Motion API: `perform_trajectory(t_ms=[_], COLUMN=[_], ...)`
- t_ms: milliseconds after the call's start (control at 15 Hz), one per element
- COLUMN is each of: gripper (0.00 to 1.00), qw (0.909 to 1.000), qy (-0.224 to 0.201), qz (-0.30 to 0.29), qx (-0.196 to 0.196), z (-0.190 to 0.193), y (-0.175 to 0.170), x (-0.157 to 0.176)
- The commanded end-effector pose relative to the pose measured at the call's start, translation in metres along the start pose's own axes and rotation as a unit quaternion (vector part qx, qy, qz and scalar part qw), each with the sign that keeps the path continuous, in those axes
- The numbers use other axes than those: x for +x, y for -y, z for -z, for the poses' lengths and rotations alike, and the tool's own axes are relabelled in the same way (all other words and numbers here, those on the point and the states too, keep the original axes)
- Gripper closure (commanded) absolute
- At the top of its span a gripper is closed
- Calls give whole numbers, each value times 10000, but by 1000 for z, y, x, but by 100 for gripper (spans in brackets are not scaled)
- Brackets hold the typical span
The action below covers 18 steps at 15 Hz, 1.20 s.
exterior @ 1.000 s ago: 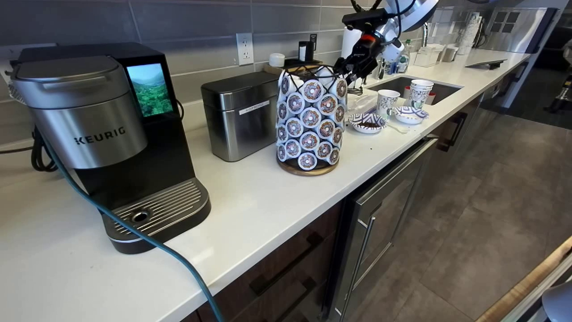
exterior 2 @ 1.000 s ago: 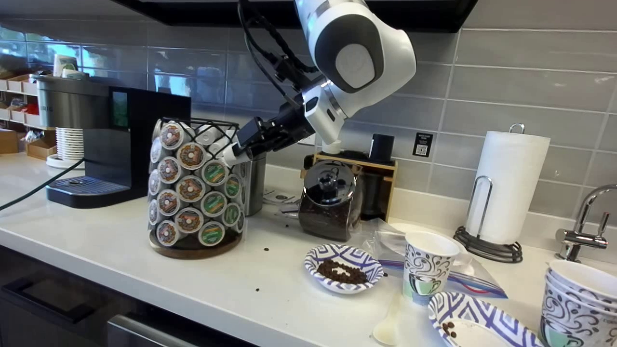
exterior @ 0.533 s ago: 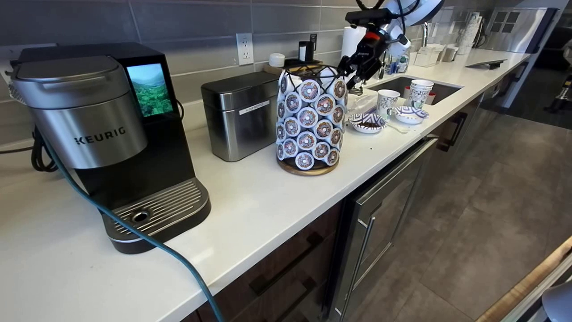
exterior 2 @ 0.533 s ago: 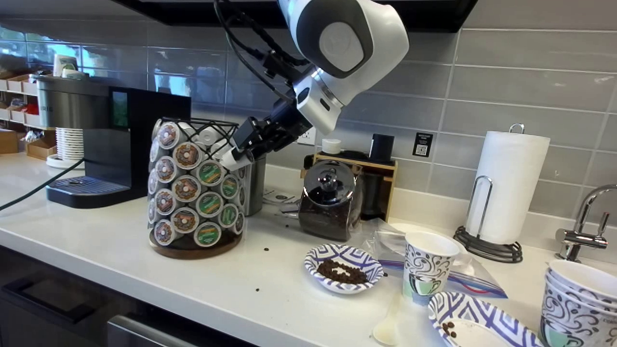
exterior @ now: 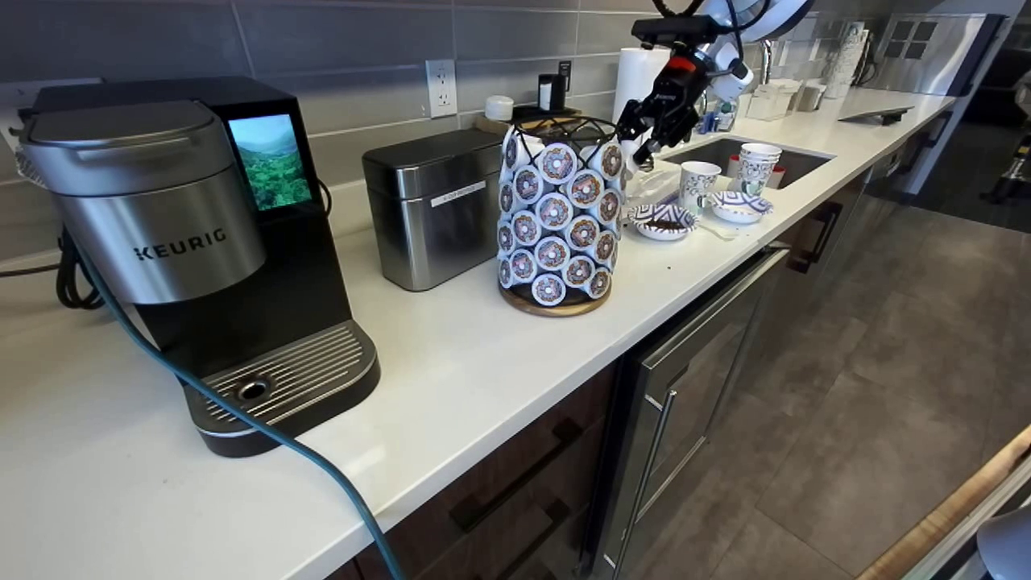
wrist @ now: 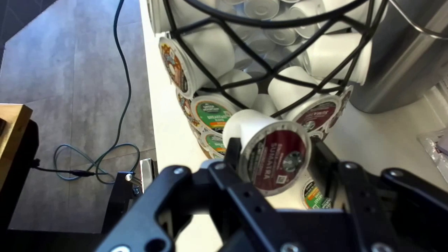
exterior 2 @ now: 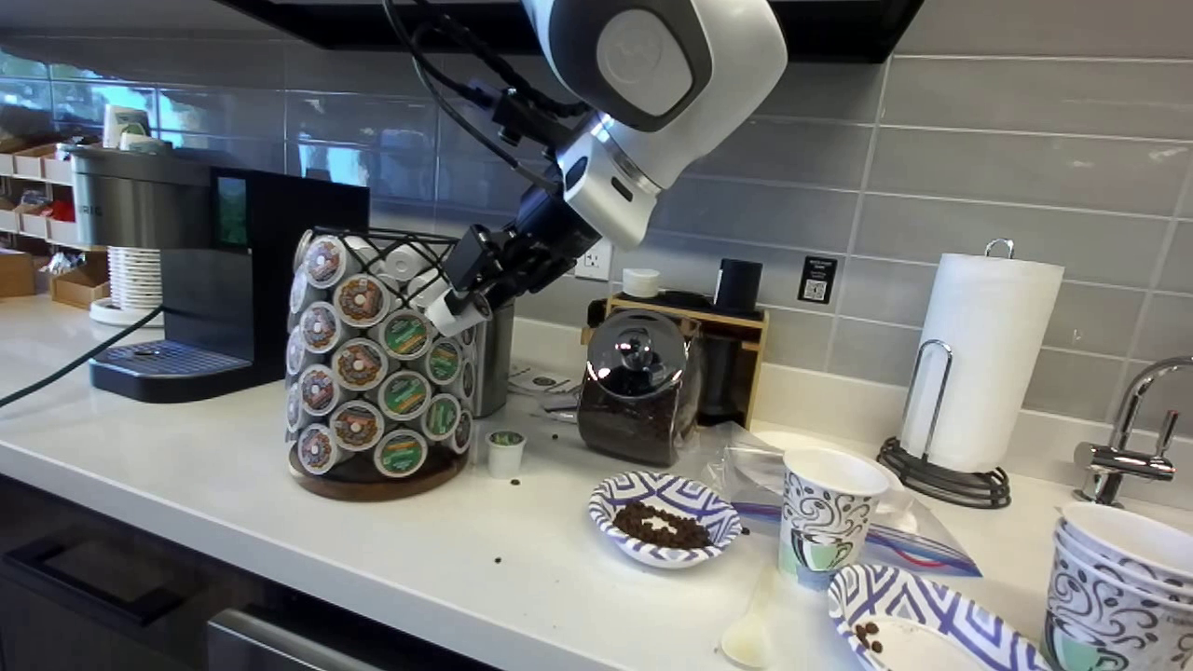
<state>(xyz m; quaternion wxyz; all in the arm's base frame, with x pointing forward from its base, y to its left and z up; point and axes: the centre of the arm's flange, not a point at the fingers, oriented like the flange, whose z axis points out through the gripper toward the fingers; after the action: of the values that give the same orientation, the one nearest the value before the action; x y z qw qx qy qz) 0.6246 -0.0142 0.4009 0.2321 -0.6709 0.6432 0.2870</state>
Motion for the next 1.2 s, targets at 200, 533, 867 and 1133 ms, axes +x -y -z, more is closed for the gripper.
perform_trajectory(t_ms=[200,533,867,1133], gripper=[74,74,74,74], qw=[9982,9829,9611,9403], qy=[-559,-1645,-2274,-2583], qz=[201,809,1547,2105], qx=[-58,-198,261,690], z=[-1,4,-3,-10], y=[-20,-28,-31,-40], x=[-3,-1,7,26])
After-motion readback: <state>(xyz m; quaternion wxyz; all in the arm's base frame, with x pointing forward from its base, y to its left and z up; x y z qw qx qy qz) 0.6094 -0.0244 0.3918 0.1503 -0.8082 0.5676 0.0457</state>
